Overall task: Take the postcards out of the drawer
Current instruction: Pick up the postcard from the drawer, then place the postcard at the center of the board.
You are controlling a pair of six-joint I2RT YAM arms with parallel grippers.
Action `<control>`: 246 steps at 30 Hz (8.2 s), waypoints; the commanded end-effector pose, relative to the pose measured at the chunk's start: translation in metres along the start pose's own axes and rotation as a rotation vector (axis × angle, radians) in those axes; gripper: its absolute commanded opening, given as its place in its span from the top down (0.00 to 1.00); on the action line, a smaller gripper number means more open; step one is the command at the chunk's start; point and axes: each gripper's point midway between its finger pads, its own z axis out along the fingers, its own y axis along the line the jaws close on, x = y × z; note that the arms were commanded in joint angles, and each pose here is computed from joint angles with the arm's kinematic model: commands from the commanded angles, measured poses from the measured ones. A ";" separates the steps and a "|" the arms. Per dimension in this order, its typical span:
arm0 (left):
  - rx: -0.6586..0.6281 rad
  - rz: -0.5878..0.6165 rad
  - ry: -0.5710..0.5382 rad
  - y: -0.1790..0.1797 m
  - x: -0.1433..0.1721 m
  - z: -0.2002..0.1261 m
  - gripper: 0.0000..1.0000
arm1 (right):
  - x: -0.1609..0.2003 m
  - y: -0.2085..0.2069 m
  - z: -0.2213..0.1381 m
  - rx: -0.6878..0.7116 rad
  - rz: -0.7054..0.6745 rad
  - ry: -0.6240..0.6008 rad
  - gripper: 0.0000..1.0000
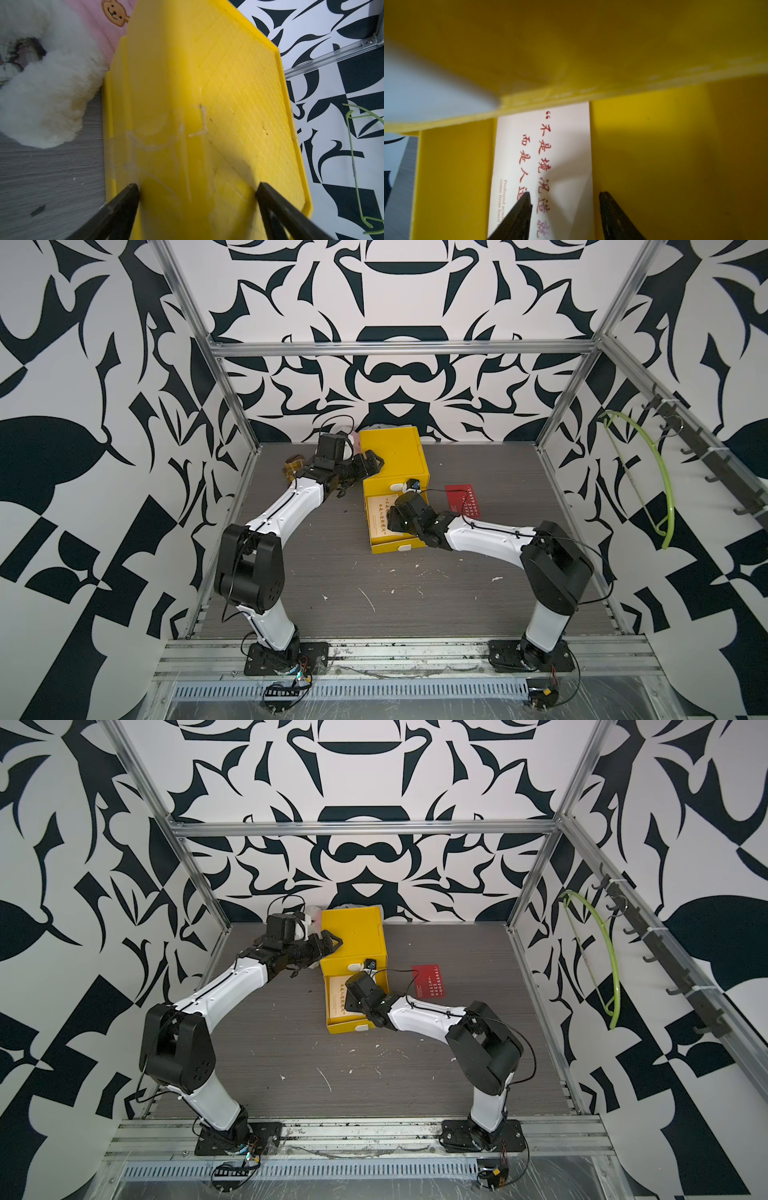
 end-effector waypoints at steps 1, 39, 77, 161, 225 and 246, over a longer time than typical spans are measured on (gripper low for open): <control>-0.020 -0.018 0.111 0.010 0.034 0.003 0.07 | 0.018 0.030 0.007 -0.190 -0.001 0.085 0.45; -0.012 -0.012 0.096 0.004 0.029 -0.001 0.06 | -0.041 0.019 -0.060 -0.281 0.373 -0.005 0.87; 0.459 0.061 0.164 -0.088 0.062 -0.126 0.16 | -0.053 0.056 -0.220 -0.621 0.102 0.025 0.86; 0.795 0.009 0.241 -0.145 0.012 -0.119 1.00 | -0.104 0.101 -0.244 -1.026 -0.292 -0.154 0.83; 0.317 0.220 -0.024 -0.077 0.009 -0.108 0.00 | -0.138 -0.230 -0.139 -0.033 -0.023 0.470 1.00; 0.275 0.224 -0.025 -0.066 0.008 -0.103 0.01 | -0.104 -0.287 -0.103 -0.080 0.156 0.537 1.00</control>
